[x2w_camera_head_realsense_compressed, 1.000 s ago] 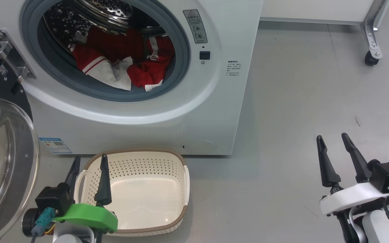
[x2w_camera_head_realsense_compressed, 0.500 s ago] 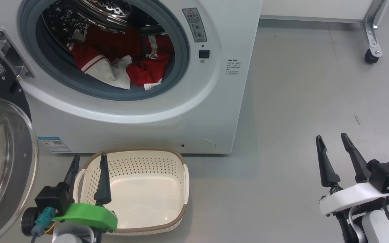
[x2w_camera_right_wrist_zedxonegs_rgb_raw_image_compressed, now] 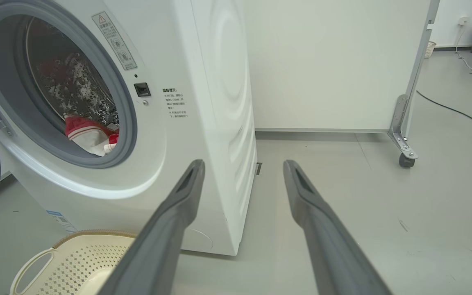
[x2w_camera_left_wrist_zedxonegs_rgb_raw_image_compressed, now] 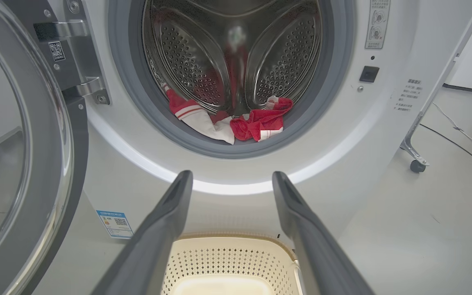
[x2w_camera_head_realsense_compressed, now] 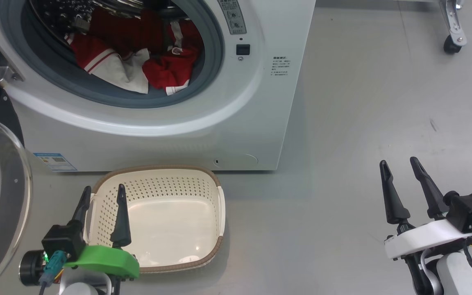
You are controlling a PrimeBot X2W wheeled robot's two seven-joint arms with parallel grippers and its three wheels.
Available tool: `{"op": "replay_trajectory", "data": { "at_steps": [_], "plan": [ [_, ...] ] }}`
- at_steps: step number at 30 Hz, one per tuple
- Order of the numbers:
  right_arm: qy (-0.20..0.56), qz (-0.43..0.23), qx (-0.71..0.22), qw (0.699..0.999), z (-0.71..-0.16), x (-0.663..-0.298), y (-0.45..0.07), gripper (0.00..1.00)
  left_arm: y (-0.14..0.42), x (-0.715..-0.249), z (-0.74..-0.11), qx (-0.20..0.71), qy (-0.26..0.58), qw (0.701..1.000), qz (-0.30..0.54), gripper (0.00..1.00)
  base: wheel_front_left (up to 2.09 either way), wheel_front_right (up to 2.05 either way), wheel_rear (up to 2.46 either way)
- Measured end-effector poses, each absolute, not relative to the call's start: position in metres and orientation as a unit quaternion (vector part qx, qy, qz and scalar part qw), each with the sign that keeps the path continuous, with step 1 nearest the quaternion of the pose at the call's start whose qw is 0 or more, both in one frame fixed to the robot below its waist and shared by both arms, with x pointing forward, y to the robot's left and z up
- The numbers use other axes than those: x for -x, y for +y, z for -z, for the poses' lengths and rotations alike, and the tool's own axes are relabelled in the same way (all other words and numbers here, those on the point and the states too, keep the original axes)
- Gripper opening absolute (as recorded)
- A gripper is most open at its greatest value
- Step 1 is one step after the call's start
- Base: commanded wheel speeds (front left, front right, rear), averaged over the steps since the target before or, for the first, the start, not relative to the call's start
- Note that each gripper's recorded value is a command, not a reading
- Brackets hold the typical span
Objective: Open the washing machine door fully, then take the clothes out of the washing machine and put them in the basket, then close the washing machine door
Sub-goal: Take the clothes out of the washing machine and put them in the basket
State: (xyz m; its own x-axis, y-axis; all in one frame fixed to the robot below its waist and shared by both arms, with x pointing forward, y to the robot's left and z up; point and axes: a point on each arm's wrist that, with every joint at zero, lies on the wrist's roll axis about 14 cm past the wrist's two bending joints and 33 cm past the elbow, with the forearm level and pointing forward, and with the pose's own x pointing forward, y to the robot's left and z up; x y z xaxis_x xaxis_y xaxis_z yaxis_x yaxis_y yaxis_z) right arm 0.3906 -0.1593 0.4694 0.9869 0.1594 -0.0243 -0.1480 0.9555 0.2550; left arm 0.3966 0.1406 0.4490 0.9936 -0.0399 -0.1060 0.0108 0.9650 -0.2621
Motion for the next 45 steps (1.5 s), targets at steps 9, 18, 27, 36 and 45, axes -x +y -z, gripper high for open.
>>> {"op": "replay_trajectory", "data": {
  "at_steps": [9, 18, 27, 36, 45],
  "plan": [
    [0.055, -0.063, -0.138, 0.987, -0.445, -0.395, -0.163, 1.0, 0.129, -0.437, -0.441, 0.104, 0.068, 0.992, 0.027, 1.0, 0.0, 0.0, 0.0],
    [0.072, -0.046, -0.151, 0.985, -0.428, -0.408, -0.17, 1.0, 0.115, -0.497, -0.437, 0.062, 0.07, 0.994, 0.053, 1.0, 0.0, 0.0, 0.0],
    [0.088, -0.035, -0.156, 0.983, -0.411, -0.422, -0.173, 1.0, 0.111, -0.564, -0.424, 0.02, 0.086, 0.994, 0.062, 1.0, 0.0, 0.0, 0.0],
    [0.102, -0.02, -0.156, 0.982, -0.397, -0.429, -0.18, 1.0, 0.116, -0.617, -0.393, -0.036, 0.138, 0.988, 0.055, 1.0, 0.0, 0.0, 0.0],
    [0.115, 0.005, -0.152, 0.982, -0.387, -0.427, -0.194, 1.0, 0.112, -0.646, -0.365, -0.078, 0.19, 0.977, 0.055, 1.0, 0.0, 0.0, 0.0]
  ]
}}
